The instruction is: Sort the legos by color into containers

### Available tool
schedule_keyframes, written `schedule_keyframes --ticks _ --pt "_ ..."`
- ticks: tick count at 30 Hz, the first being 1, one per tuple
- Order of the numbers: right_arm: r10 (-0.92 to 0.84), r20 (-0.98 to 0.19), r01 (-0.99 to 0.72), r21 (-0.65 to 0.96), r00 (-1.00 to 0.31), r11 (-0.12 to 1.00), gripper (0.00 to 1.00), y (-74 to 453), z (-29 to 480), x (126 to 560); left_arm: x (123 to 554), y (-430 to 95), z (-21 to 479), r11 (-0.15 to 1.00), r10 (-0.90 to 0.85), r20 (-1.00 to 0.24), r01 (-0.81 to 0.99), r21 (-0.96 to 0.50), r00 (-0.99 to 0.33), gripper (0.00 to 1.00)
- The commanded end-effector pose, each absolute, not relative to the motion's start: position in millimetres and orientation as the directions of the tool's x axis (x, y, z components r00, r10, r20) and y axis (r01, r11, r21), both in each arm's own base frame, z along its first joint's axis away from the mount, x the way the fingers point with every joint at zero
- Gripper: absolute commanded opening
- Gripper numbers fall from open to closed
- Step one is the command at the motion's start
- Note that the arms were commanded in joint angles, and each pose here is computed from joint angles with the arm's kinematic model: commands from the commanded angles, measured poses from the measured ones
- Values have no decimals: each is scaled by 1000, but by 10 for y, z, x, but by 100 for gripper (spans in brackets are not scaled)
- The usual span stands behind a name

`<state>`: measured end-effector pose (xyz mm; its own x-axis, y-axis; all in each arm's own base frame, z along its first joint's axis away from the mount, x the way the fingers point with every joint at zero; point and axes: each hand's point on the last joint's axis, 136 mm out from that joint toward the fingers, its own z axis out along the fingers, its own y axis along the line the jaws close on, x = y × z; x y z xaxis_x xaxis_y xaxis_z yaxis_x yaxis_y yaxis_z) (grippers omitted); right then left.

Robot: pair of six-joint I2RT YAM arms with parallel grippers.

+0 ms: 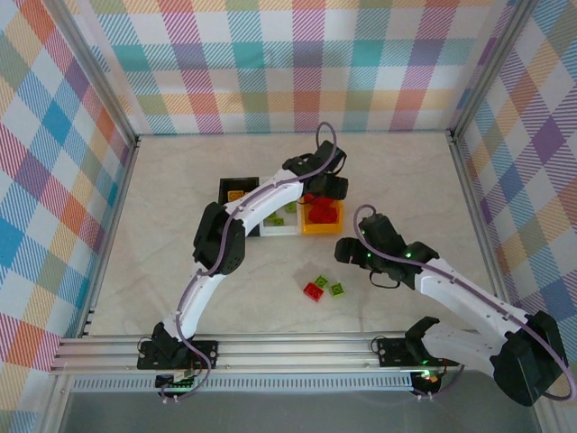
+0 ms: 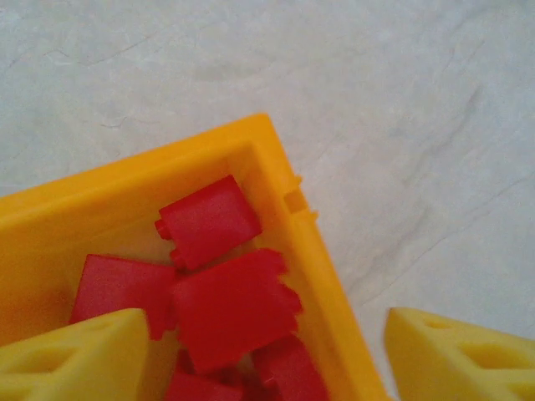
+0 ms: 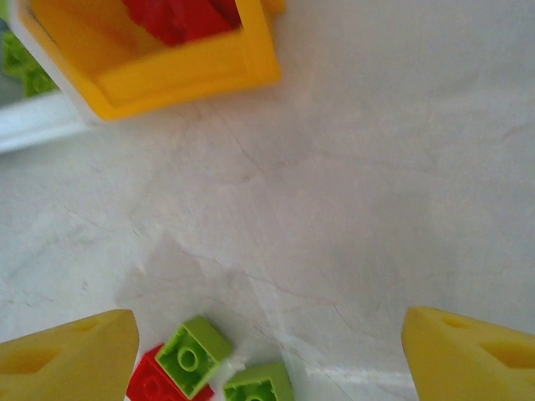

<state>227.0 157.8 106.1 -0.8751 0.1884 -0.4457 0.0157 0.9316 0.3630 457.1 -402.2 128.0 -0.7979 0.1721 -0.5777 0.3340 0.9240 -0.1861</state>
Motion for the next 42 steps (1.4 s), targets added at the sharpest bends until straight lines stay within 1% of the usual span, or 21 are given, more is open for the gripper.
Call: schedule_keyframes --ticks 1,4,5,6,9,13,15,20,25,28,30,34,37,40,42 --pt "177 -368 15 402 -913 916 82 1635 923 2097 4557 -4019 1703 913 125 -598 328 -243 -792 84" --pt "131 -313 3 380 -941 925 80 1647 763 1924 4408 -4080 2183 876 87 -653 370 -309 -752 93" --pt "115 -302 -7 377 -946 926 80 1664 724 1872 4331 -4076 2294 866 82 -665 383 -321 -743 100" --pt "93 -287 -21 372 -953 928 79 1688 669 1804 4234 -4073 2437 853 76 -683 402 -333 -727 100" --pt "24 -264 -71 344 -964 936 78 1777 558 1647 3874 -3983 2649 824 75 -705 442 -354 -705 100" --pt "-56 -258 -130 280 -964 951 77 1868 445 1567 3355 -3697 2718 817 63 -727 454 -356 -683 100" --pt "-86 -254 -150 243 -963 958 75 1897 387 1580 3126 -3468 2597 833 58 -719 430 -347 -693 100" --pt "-134 -253 -179 165 -958 970 68 1951 288 1667 2758 -2899 2278 875 -2 -679 327 -357 -734 100" --pt "-142 -258 -185 151 -956 971 65 2026 232 1747 2496 -2463 2015 910 -37 -645 242 -338 -763 100" --pt "-141 -268 -184 141 -953 973 58 2055 223 1801 2370 -2234 1875 926 -53 -636 201 -321 -770 100" --pt "-143 -264 -183 135 -954 974 51 2067 209 1814 2301 -2057 1812 939 -73 -635 162 -305 -769 100" --pt "-142 -266 -182 132 -953 974 38 2062 217 1819 2192 -1837 1744 946 -107 -640 120 -301 -761 100" --pt "-149 -303 -197 134 -941 971 33 2073 384 1871 2140 -1682 1701 955 -125 -646 86 -285 -753 100" --pt "-169 -375 -244 164 -912 956 32 2179 708 1979 2097 -1528 1671 967 -120 -655 61 -247 -746 100" --pt "-187 -426 -294 201 -885 935 32 2363 970 2094 2067 -1434 1634 973 -118 -662 47 -227 -740 100"
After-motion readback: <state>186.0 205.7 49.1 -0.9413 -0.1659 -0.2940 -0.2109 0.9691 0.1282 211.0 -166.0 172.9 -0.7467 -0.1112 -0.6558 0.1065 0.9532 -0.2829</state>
